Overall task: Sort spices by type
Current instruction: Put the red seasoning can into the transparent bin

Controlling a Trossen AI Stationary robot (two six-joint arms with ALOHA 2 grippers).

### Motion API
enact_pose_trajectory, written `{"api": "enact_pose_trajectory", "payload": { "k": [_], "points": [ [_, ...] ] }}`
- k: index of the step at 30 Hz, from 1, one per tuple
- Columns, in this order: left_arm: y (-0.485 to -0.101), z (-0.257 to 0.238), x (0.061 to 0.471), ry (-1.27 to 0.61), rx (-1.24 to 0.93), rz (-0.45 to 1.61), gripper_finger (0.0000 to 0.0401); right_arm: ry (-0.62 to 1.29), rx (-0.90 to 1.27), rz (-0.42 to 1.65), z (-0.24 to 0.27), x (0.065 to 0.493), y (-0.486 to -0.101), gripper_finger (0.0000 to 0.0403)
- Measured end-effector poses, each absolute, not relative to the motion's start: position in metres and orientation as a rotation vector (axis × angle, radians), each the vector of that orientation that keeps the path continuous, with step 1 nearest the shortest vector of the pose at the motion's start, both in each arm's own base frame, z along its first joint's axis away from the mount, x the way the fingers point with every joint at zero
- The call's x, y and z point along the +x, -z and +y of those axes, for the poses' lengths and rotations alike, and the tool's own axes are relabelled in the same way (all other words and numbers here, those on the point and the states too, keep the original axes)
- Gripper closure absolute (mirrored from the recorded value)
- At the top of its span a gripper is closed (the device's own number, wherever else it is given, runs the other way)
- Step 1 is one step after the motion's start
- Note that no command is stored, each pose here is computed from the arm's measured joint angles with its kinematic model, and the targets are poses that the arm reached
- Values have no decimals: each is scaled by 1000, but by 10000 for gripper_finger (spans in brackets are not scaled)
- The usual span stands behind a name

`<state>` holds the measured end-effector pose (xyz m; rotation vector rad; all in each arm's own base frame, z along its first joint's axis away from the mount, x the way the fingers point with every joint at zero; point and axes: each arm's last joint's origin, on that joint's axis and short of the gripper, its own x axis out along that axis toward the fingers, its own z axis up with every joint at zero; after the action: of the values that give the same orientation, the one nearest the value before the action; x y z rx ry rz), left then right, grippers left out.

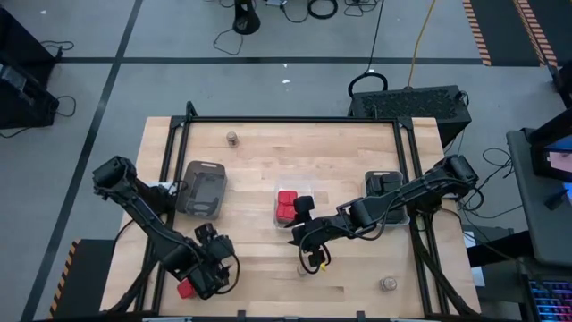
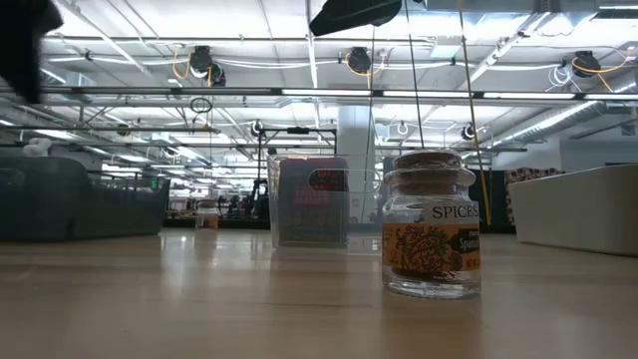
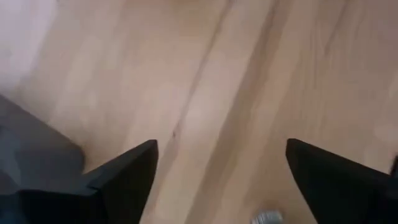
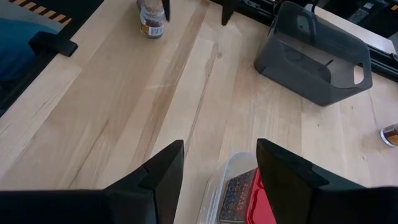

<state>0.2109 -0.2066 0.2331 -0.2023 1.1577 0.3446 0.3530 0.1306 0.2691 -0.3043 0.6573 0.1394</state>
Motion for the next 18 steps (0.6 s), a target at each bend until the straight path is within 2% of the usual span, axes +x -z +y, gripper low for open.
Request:
{"api": "enact_pose_trajectory", "payload": {
  "k": [4,12,18],
  "points": [
    [-232,-205,212,-273,-283,1318,19,-140,-305,658,131,353,-269,218],
    [-231,-213,208,-219,-491,1513,17,-139,-303,659,130,353,-269,218],
    [-232,-233,187,-207,-517,1548,17,-138,-302,661,130,353,-269,218]
  ]
}}
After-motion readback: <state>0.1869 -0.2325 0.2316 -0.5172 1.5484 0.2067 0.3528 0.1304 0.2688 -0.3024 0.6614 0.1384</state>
